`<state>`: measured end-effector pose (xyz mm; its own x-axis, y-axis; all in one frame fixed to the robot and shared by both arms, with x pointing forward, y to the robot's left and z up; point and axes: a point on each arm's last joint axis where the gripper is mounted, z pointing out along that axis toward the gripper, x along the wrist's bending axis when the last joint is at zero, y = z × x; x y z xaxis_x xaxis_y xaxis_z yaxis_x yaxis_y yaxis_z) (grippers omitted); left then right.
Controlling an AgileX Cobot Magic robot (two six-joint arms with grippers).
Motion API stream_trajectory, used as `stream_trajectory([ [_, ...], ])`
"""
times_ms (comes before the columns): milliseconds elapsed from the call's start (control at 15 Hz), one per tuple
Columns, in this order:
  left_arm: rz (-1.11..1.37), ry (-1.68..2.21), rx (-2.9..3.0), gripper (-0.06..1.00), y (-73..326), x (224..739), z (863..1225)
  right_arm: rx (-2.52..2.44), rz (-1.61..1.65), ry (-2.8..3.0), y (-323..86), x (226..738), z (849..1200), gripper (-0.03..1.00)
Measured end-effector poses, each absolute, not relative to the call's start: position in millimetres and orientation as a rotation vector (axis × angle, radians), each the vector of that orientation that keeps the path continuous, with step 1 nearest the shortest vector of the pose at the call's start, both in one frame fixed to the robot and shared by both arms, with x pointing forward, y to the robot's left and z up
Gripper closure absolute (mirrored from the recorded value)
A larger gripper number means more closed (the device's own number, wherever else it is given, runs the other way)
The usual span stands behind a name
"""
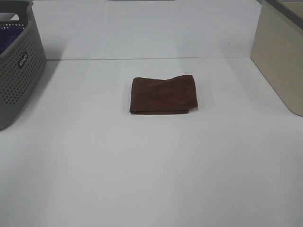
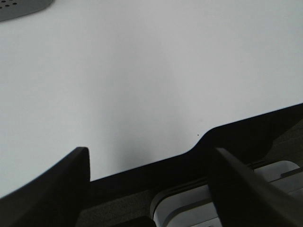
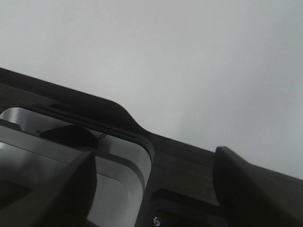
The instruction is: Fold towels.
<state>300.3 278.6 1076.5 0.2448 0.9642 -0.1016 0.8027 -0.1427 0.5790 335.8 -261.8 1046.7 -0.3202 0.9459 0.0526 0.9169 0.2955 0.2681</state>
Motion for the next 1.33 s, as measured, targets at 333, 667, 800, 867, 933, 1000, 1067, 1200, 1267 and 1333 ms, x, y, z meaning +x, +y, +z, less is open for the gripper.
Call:
stream_trajectory([
  [333, 0.482, 1.389, 1.996, 0.27, 280, 269, 1054, 1.524, 0.711, 2.243, -282, 277, 1046, 0.3],
  [667, 0.501, 1.292, 1.977, 0.27, 275, 272, 1050, 1.386, 0.855, 2.149, -288, 258, 1045, 0.3],
  [800, 0.528, 1.291, 1.989, 0.27, 277, 273, 1050, 1.387, 0.855, 2.152, -288, 258, 1045, 0.3],
  [867, 0.535, 1.292, 1.992, 0.27, 277, 273, 1050, 1.387, 0.855, 2.152, -288, 258, 1045, 0.3],
  [933, 0.539, 1.292, 1.992, 0.27, 277, 273, 1050, 1.389, 0.856, 2.151, -288, 258, 1045, 0.3],
  [1000, 0.541, 1.292, 1.992, 0.27, 277, 273, 1050, 1.388, 0.857, 2.15, -288, 258, 1045, 0.3],
  [1067, 0.547, 1.297, 1.991, 0.27, 278, 274, 1050, 1.388, 0.857, 2.15, -288, 258, 1045, 0.3],
  [1200, 0.546, 1.338, 1.966, 0.27, 279, 274, 1050, 1.388, 0.857, 2.15, -288, 258, 1045, 0.3],
  [1267, 0.548, 1.372, 1.945, 0.27, 280, 275, 1050, 1.388, 0.857, 2.15, -288, 258, 1045, 0.3],
  [1333, 0.555, 1.402, 1.928, 0.27, 282, 275, 1050, 1.388, 0.857, 2.15, -288, 258, 1045, 0.3],
])
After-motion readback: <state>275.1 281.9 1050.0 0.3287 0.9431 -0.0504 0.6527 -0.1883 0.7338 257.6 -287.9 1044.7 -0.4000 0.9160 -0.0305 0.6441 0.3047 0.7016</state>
